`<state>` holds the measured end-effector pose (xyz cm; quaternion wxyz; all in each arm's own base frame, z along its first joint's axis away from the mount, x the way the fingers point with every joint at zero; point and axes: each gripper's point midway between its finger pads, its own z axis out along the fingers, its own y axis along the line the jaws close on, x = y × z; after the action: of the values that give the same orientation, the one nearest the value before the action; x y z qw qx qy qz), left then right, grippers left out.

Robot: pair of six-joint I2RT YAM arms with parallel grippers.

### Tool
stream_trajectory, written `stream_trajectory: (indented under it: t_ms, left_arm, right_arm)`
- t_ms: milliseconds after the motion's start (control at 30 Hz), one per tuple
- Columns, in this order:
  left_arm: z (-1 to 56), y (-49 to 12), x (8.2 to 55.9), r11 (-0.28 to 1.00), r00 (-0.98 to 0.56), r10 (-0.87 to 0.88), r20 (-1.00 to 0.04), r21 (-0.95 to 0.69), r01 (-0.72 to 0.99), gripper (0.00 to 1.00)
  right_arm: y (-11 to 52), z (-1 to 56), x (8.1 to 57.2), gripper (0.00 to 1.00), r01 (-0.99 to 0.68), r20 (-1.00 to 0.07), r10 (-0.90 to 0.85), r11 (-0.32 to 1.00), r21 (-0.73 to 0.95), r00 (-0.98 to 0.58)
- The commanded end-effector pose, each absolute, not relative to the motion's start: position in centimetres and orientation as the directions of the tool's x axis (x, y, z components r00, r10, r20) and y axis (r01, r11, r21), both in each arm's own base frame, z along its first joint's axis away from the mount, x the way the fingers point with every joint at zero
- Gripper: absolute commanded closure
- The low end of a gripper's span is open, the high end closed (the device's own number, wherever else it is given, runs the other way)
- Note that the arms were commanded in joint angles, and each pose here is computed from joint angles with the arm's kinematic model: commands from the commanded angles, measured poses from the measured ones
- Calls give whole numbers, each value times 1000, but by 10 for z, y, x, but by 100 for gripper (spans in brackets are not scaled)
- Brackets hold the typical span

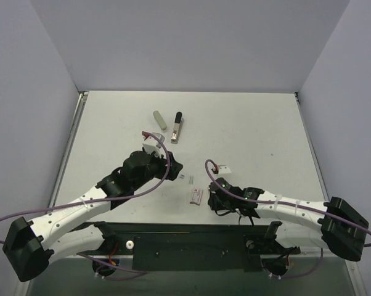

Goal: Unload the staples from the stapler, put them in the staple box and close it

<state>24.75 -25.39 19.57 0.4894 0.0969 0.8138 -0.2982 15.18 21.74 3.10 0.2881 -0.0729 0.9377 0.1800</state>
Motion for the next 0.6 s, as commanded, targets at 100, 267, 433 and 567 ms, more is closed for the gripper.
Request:
stream_trajectory:
  t_ms: [100, 267, 433, 567]
  left_arm:
    - [208, -257, 231, 750, -493, -201, -846, -457, 478, 24]
    - [206, -249, 231, 766, -483, -204, -851, -446, 463, 24]
    - [209, -247, 230, 764, -472, -211, -856, -445, 466, 24]
    - [205, -244, 227, 771, -485, -192, -853, -437, 463, 24]
  right_arm:
    - [234, 23, 164, 100, -196, -563, 11, 932, 305, -826]
    - [238, 15, 165, 100, -186, -546, 6, 937, 295, -838]
    - [231, 10, 167, 100, -160, -544, 2, 955, 251, -839]
    - [222, 12, 171, 100, -138, -560, 3, 968, 211, -828]
